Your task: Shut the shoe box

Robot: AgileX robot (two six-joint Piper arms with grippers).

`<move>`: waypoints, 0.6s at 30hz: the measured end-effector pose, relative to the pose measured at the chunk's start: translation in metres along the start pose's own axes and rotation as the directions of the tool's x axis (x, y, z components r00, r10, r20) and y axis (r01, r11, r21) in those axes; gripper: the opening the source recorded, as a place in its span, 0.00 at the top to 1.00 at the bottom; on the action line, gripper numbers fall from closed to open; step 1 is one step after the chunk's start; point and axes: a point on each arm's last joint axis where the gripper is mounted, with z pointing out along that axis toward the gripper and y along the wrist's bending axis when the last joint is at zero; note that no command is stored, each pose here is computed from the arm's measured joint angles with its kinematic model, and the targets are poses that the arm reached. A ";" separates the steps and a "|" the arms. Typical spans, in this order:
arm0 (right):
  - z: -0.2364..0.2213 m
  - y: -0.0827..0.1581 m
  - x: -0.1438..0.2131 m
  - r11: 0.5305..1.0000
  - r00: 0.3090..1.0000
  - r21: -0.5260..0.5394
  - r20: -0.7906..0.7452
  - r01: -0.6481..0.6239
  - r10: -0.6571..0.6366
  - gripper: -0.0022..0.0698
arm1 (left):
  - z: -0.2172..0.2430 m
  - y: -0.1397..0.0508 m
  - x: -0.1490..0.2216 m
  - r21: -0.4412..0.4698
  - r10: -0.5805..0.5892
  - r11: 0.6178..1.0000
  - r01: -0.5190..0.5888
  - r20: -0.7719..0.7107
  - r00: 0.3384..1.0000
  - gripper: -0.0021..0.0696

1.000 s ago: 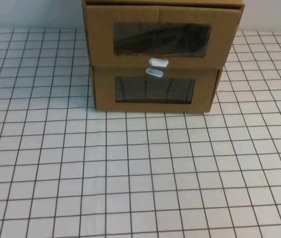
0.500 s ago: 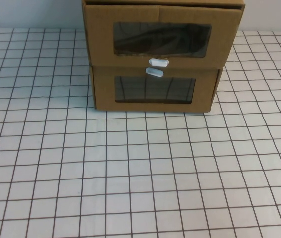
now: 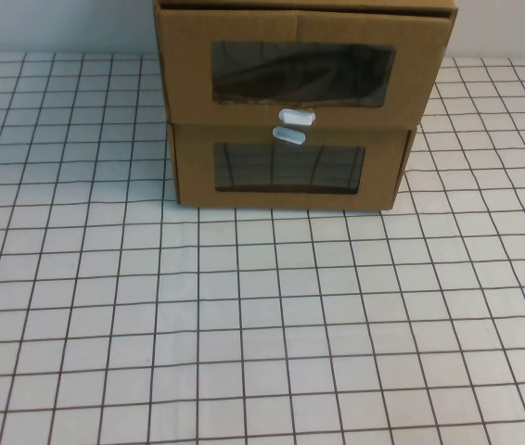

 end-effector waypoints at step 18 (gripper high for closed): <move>-0.001 0.005 0.013 0.998 0.990 -0.056 -0.143 0.000 -0.008 0.99 | -0.005 0.001 0.043 -0.006 0.138 0.990 -0.144 -0.251 0.958 0.98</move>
